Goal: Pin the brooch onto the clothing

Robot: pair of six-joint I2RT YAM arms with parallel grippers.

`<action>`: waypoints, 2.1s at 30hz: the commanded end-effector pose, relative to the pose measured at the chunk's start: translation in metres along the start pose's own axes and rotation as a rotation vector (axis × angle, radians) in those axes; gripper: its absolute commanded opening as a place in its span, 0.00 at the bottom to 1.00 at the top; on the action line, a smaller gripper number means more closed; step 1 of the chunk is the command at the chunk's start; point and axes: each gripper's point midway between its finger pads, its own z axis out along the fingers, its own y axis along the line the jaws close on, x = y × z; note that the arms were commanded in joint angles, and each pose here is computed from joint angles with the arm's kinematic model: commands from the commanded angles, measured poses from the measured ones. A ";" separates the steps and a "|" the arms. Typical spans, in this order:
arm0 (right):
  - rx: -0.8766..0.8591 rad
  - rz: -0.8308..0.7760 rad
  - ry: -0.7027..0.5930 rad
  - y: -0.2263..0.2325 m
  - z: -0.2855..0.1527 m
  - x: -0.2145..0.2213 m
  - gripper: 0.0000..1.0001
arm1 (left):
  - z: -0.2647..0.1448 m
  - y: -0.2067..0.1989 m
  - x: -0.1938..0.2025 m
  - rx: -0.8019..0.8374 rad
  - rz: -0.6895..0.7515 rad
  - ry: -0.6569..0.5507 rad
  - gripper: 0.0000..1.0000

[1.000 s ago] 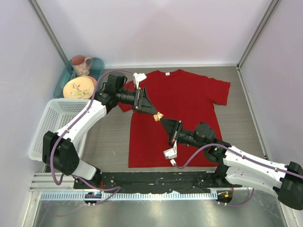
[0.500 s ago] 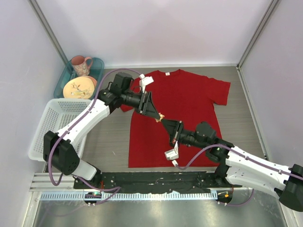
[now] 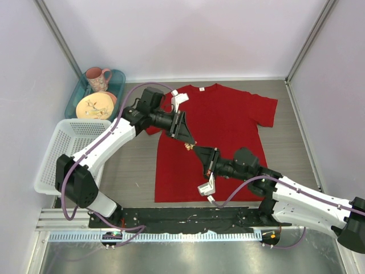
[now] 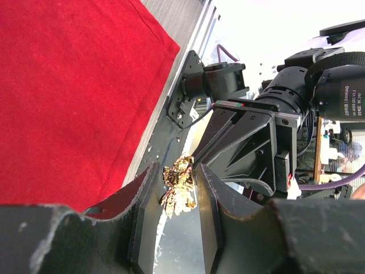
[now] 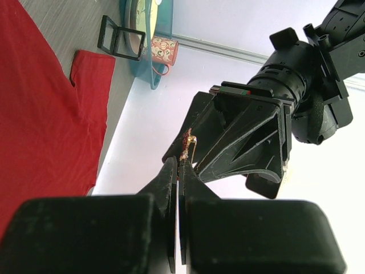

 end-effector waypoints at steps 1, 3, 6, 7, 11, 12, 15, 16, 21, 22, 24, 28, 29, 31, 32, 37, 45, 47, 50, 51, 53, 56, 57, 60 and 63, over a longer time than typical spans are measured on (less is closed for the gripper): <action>0.063 -0.024 0.033 -0.030 -0.005 0.006 0.01 | -0.002 -0.012 -0.006 0.016 0.045 -0.007 0.36; 0.063 -0.024 0.033 -0.031 -0.005 0.006 0.01 | -0.002 -0.012 -0.005 0.010 0.055 -0.008 0.38; 0.063 -0.025 0.033 -0.032 -0.004 0.005 0.01 | -0.002 -0.010 -0.004 -0.001 0.053 -0.004 0.37; 0.063 -0.025 0.033 -0.032 -0.004 0.005 0.01 | -0.002 -0.009 -0.004 -0.012 0.055 -0.006 0.35; 0.062 -0.023 0.046 -0.034 -0.004 0.006 0.01 | -0.003 0.000 -0.004 -0.061 0.058 -0.010 0.27; 0.060 -0.019 0.048 -0.033 -0.003 0.006 0.01 | -0.003 0.000 -0.004 -0.071 0.058 -0.010 0.26; 0.061 -0.023 0.045 -0.034 -0.004 0.005 0.01 | -0.003 0.006 -0.005 -0.097 0.055 -0.014 0.23; 0.062 -0.025 0.047 -0.034 -0.005 0.005 0.01 | -0.004 0.007 -0.005 -0.099 0.053 -0.016 0.22; 0.060 -0.031 0.067 -0.034 -0.006 0.007 0.01 | -0.009 0.003 -0.014 -0.043 -0.003 -0.044 0.19; 0.058 -0.031 0.068 -0.033 -0.006 0.007 0.01 | -0.014 0.006 -0.017 -0.012 -0.040 -0.057 0.30; 0.061 -0.033 0.076 -0.035 -0.007 0.009 0.01 | -0.024 -0.012 -0.029 0.104 -0.061 -0.100 0.48; 0.061 -0.057 0.093 -0.037 -0.009 0.011 0.01 | -0.045 -0.028 -0.037 0.168 0.070 -0.203 0.70; 0.061 -0.065 0.095 -0.036 -0.010 0.012 0.01 | -0.047 -0.029 -0.034 0.168 0.103 -0.214 0.70; 0.070 -0.088 0.098 -0.038 -0.010 0.012 0.01 | -0.051 -0.032 -0.033 0.147 0.167 -0.242 0.67; 0.073 -0.101 0.096 -0.038 -0.009 0.011 0.01 | -0.051 -0.029 -0.031 0.126 0.155 -0.240 0.65; 0.123 -0.129 0.063 -0.050 -0.007 0.005 0.01 | -0.048 -0.008 -0.036 0.030 0.202 -0.245 0.54; 0.132 -0.132 0.046 -0.054 -0.008 0.002 0.01 | -0.037 -0.010 -0.034 0.057 0.171 -0.171 0.48; 0.131 -0.132 0.041 -0.053 -0.009 0.001 0.01 | -0.034 -0.013 -0.032 0.070 0.167 -0.157 0.48; 0.132 -0.132 0.046 -0.053 -0.010 0.002 0.01 | -0.026 -0.015 -0.026 0.085 0.141 -0.131 0.47; 0.135 -0.131 0.046 -0.053 -0.010 0.002 0.01 | -0.023 -0.015 -0.024 0.084 0.099 -0.124 0.47; 0.130 -0.129 0.045 -0.051 -0.009 0.002 0.01 | -0.019 -0.012 -0.023 0.095 0.062 -0.107 0.45; 0.129 -0.127 0.050 -0.052 -0.009 0.002 0.01 | -0.019 -0.015 -0.024 0.114 0.055 -0.102 0.42; 0.129 -0.128 0.051 -0.052 -0.009 0.003 0.01 | -0.018 -0.016 -0.023 0.116 0.058 -0.100 0.39; 0.128 -0.128 0.056 -0.052 -0.009 0.004 0.01 | -0.018 -0.018 -0.021 0.134 0.057 -0.088 0.28; 0.128 -0.124 0.076 -0.051 -0.011 0.007 0.01 | -0.021 -0.025 -0.020 0.158 0.079 -0.099 0.11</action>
